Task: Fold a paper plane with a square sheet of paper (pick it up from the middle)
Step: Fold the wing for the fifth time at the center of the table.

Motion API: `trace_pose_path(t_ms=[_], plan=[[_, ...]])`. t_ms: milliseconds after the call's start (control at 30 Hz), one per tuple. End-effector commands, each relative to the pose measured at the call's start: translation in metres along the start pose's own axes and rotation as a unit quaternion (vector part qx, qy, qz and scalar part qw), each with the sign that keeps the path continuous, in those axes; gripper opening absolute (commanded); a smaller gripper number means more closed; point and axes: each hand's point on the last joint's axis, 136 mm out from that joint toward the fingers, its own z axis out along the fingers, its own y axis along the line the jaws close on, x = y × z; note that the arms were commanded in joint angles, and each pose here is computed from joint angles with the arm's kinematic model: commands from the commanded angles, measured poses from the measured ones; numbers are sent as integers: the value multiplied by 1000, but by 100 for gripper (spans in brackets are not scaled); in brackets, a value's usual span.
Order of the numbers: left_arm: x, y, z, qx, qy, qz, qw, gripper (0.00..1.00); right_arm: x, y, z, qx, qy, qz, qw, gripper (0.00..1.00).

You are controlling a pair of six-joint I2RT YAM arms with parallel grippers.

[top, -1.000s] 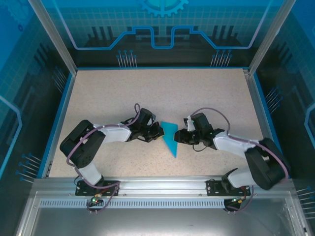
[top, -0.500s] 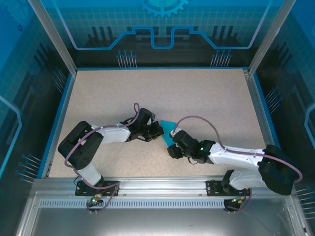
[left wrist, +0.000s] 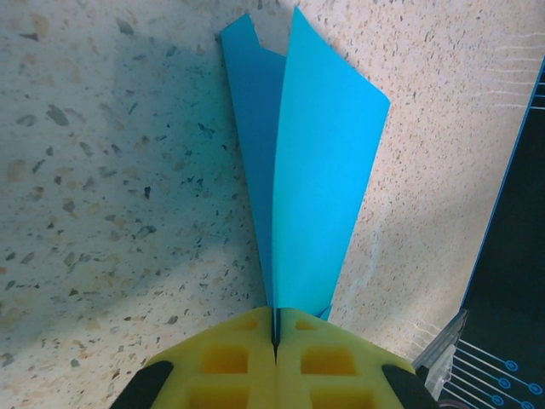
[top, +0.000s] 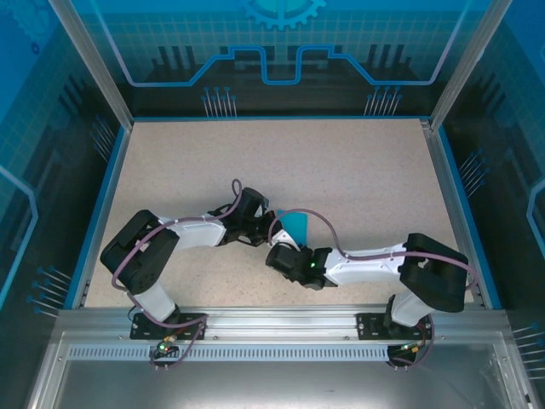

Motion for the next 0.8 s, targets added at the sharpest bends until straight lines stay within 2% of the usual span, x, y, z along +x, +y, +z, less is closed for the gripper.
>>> trace_pose_path(t_ms=[0,533,767], plan=[[-1,-5,-4,-2,-5,10,1000,1,-1,-5,-1,39,1,-11,999,34],[1,-5,-6,-6,-4,9,1000,3,-3,-5,2,67,5,-7,998,14],[-1,-6,-9,-9,-9,9,1000,9,-5,-4,2,61,0,2,998,5]])
